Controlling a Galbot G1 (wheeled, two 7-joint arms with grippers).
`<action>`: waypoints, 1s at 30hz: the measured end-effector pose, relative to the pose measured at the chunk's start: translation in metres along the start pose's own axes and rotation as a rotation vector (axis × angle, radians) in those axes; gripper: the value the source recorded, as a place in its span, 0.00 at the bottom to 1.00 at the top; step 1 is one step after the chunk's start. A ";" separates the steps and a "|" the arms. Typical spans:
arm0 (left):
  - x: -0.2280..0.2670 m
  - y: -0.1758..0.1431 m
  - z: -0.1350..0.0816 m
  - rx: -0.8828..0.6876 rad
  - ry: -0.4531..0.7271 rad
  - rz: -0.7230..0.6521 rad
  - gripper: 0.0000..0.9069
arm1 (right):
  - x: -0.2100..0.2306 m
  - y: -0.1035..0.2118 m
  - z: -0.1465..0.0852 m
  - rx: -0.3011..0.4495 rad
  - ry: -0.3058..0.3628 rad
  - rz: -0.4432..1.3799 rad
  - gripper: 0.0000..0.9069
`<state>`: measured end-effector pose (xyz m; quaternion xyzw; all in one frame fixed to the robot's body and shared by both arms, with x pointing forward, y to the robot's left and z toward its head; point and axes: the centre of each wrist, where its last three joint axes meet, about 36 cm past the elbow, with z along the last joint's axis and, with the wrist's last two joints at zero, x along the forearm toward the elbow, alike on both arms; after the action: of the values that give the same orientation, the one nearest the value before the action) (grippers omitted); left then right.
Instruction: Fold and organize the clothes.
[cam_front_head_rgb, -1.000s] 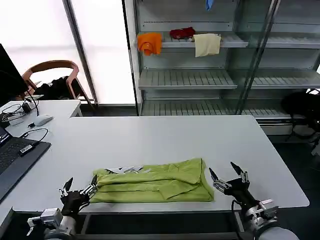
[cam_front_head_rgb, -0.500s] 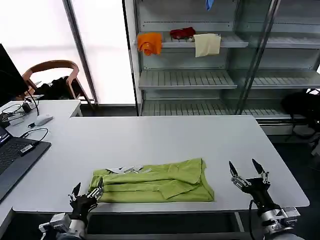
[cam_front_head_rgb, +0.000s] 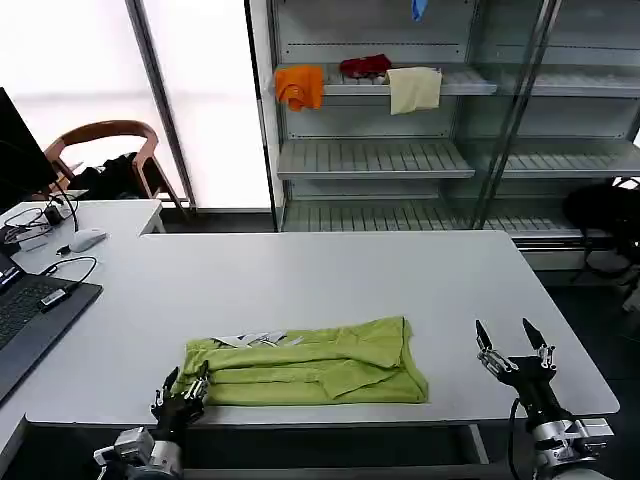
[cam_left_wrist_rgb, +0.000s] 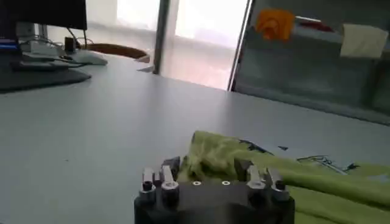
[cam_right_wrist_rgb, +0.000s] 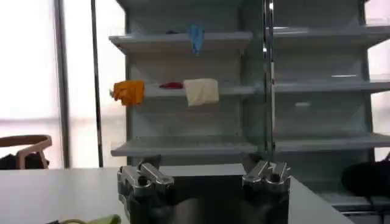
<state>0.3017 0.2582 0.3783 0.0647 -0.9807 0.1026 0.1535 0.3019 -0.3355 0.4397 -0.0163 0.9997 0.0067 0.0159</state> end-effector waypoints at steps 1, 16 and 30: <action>0.000 -0.001 0.001 0.005 0.002 0.004 0.01 | 0.000 0.000 -0.001 0.000 -0.002 0.001 1.00; -0.004 -0.005 -0.016 0.031 -0.051 0.010 0.00 | -0.007 0.006 -0.002 -0.013 -0.019 -0.002 1.00; -0.004 0.062 -0.081 0.028 -0.149 -0.128 0.00 | -0.021 0.014 -0.009 -0.024 -0.031 -0.026 1.00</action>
<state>0.3193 0.3369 0.4412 0.1369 -0.9817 0.1011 0.0857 0.3217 -0.3213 0.4493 -0.0293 0.9989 0.0185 0.0311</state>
